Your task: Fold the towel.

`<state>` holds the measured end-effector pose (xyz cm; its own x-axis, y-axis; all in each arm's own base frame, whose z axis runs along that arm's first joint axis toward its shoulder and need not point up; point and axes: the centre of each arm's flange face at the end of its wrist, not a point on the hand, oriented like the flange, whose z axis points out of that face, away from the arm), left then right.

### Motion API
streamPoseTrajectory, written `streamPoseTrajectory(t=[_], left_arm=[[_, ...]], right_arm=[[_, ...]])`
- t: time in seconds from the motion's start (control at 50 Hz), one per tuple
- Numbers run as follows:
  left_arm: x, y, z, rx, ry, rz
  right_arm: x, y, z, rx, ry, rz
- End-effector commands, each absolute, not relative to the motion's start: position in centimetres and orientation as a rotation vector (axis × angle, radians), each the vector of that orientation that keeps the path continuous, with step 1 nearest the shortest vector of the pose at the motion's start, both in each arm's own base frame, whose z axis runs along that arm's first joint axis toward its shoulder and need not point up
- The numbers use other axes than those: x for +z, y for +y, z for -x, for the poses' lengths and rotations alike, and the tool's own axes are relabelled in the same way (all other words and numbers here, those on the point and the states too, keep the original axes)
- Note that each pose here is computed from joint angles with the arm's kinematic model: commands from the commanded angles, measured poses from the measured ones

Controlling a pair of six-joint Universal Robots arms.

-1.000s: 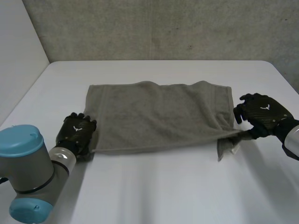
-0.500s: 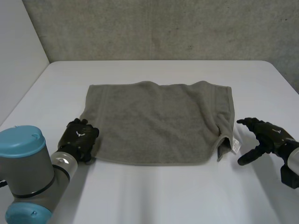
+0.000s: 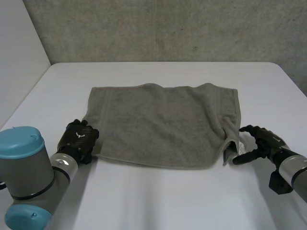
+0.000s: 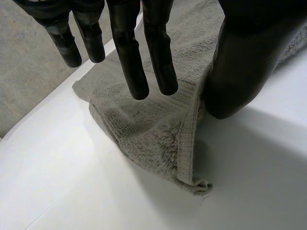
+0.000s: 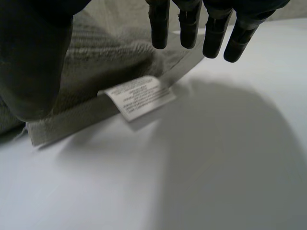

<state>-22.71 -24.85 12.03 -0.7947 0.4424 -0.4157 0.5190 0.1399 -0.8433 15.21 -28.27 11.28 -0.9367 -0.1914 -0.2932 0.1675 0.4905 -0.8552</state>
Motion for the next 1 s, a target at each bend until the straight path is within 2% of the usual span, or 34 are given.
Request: streamPoseTrajectory(t=[0.02, 0.48, 0.86, 1.0], left_arm=[[12.0, -25.0, 22.7, -1.761, 2.318, -0.98], [12.0, -24.8, 22.8, -1.763, 2.318, -0.988], [12.3, -25.0, 22.8, -1.774, 2.314, -0.975], [12.3, -24.9, 22.7, -1.776, 2.312, -0.975]], right_arm=[[10.4, -28.0, -15.9, -1.383, 2.406, 0.042], [10.8, -27.7, -17.8, -1.362, 2.331, 0.026], [10.7, -29.9, -19.5, -1.457, 2.257, -0.005], [10.3, -29.5, -19.9, -1.449, 2.283, -0.007]])
